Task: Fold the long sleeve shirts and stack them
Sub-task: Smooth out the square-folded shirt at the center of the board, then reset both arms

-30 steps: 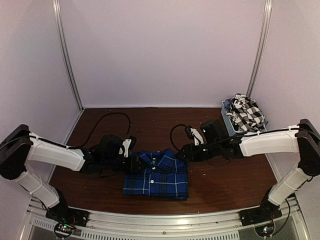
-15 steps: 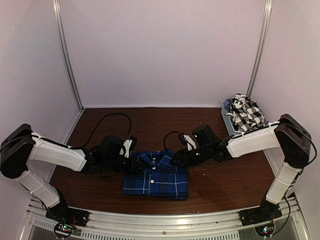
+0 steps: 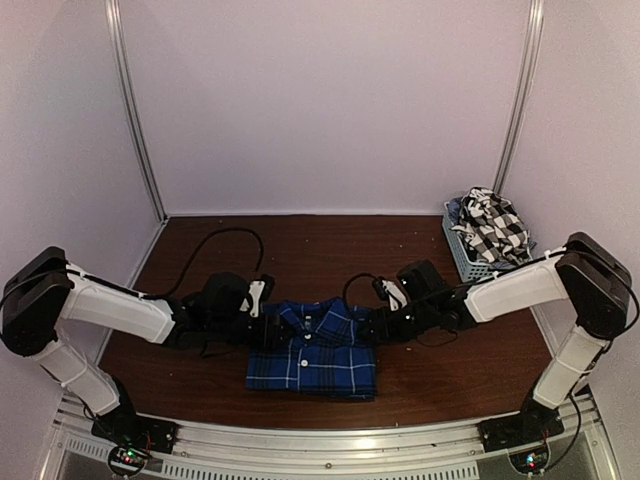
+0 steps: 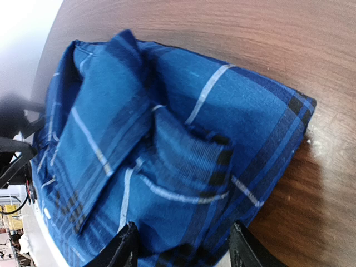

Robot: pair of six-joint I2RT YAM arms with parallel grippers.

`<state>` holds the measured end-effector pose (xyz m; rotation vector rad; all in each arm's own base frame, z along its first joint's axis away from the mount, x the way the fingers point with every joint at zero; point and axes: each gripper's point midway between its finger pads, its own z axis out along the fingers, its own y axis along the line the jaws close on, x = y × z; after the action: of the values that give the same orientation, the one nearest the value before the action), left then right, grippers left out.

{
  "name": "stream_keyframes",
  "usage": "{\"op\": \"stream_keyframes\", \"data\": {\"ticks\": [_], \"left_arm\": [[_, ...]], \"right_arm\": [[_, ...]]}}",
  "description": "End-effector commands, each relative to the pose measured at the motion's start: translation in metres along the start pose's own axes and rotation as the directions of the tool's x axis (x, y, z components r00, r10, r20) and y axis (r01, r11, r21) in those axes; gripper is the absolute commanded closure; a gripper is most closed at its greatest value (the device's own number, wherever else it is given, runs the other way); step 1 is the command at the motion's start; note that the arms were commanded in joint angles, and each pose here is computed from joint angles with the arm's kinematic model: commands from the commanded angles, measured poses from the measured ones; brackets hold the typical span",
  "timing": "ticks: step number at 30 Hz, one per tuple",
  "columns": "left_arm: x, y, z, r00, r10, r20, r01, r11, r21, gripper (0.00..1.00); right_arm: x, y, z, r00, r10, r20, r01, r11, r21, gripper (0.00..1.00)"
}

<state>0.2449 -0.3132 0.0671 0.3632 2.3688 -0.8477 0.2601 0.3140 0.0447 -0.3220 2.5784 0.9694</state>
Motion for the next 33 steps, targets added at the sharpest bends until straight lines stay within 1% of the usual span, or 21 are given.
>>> {"op": "stream_keyframes", "data": {"ticks": [1, 6, 8, 10, 12, 16, 20, 23, 27, 30, 33], "left_arm": [[-0.015, -0.001, -0.008, 0.998, 0.032, 0.050, -0.030, 0.999, -0.038, 0.32], [-0.043, 0.011, -0.036, 0.988, 0.086, 0.129, -0.062, 0.983, -0.175, 0.28], [-0.058, 0.014, -0.053, 0.977, 0.116, 0.178, -0.073, 0.970, -0.231, 0.25], [-0.068, 0.021, -0.071, 0.968, 0.147, 0.201, -0.082, 0.950, -0.301, 0.23], [-0.084, 0.025, -0.093, 0.951, 0.179, 0.253, -0.078, 0.929, -0.363, 0.20], [-0.106, 0.033, -0.129, 0.922, 0.223, 0.316, -0.062, 0.891, -0.449, 0.12], [-0.123, 0.043, -0.162, 0.899, 0.229, 0.374, -0.017, 0.870, -0.493, 0.03], [-0.134, 0.055, -0.182, 0.886, 0.216, 0.410, 0.025, 0.861, -0.507, 0.02], [-0.147, 0.066, -0.202, 0.868, 0.189, 0.459, 0.078, 0.861, -0.503, 0.02], [-0.154, 0.071, -0.215, 0.850, 0.188, 0.492, 0.110, 0.849, -0.516, 0.02], [-0.160, 0.066, -0.227, 0.833, 0.217, 0.510, 0.097, 0.849, -0.520, 0.02]], "right_arm": [[-0.017, 0.000, -0.030, 0.996, -0.032, 0.082, 0.028, 0.998, 0.052, 0.40], [-0.029, -0.015, -0.067, 0.988, -0.056, 0.146, 0.034, 0.988, 0.153, 0.30], [-0.036, -0.022, -0.085, 0.981, -0.068, 0.184, 0.031, 0.981, 0.194, 0.25], [-0.044, -0.030, -0.102, 0.973, -0.081, 0.214, 0.029, 0.971, 0.236, 0.20], [-0.052, -0.035, -0.119, 0.965, -0.097, 0.243, 0.027, 0.961, 0.276, 0.16], [-0.070, -0.045, -0.153, 0.946, -0.136, 0.295, 0.017, 0.927, 0.373, 0.01], [-0.090, -0.049, -0.191, 0.911, -0.189, 0.366, -0.009, 0.879, 0.478, 0.00], [-0.108, -0.043, -0.221, 0.868, -0.227, 0.441, -0.037, 0.857, 0.513, 0.00], [-0.124, -0.030, -0.247, 0.814, -0.257, 0.521, -0.053, 0.860, 0.507, 0.00], [-0.127, -0.023, -0.254, 0.795, -0.271, 0.542, -0.039, 0.869, 0.493, 0.00], [-0.125, -0.021, -0.255, 0.792, -0.286, 0.540, -0.017, 0.873, 0.488, 0.00]]}}
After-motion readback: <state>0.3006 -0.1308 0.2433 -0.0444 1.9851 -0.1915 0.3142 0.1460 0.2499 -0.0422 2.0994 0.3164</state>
